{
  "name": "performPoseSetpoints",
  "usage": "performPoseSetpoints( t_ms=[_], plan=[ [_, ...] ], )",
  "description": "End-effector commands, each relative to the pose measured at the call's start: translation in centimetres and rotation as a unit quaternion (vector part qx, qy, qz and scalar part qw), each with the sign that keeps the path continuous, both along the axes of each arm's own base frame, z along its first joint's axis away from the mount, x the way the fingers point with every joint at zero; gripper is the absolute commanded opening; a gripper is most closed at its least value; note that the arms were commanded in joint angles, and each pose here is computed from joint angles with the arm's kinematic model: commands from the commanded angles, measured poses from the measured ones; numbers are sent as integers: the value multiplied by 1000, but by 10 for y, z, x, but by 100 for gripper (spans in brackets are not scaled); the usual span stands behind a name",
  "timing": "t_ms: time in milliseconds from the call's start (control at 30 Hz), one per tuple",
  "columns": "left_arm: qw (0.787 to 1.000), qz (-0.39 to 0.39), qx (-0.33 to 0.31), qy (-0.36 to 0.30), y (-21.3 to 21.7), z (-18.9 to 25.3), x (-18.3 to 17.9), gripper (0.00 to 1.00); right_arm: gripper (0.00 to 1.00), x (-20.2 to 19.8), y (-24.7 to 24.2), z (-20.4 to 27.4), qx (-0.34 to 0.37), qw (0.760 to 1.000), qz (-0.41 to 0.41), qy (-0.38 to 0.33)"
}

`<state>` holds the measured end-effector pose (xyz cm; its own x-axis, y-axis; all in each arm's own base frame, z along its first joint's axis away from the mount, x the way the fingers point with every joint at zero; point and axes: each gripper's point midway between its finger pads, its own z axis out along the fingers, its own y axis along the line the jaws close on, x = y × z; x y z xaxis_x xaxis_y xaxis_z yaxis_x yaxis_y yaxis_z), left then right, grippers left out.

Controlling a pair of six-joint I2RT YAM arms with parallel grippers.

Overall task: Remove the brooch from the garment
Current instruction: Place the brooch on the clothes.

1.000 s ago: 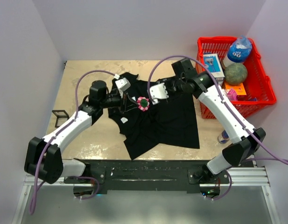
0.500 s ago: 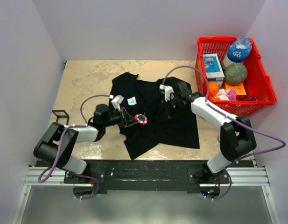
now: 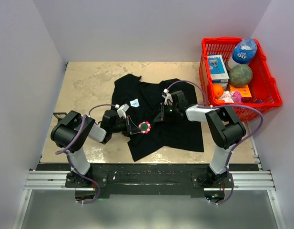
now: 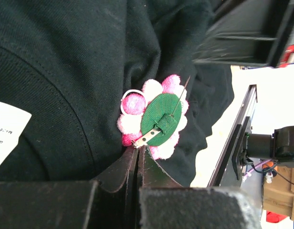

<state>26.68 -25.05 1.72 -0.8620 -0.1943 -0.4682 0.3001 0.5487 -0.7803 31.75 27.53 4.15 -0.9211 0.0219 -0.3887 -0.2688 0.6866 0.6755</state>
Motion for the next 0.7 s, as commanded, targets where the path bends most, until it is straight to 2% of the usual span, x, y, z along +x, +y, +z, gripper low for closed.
performPoseSetpoints(
  t_ms=[0, 200, 367, 567, 667],
  plan=[
    [999, 8, 41, 31, 9, -30, -4, 0, 4, 25, 36, 38, 94, 994, 16, -50],
    [998, 17, 47, 47, 13, -38, -5, 0, 3, 34, 43, 44, 80, 995, 12, -50],
    [997, 17, 50, 52, 15, -40, -4, 0, 1, 46, 36, 89, 64, 991, 20, -119],
    [997, 21, 51, 54, 18, -41, 1, 0, 0, 38, 29, 58, -22, 995, -13, -92],
    [997, 21, 47, 52, 20, -39, 2, 0, 0, 37, 34, 52, -33, 995, -2, -95]
  ],
)
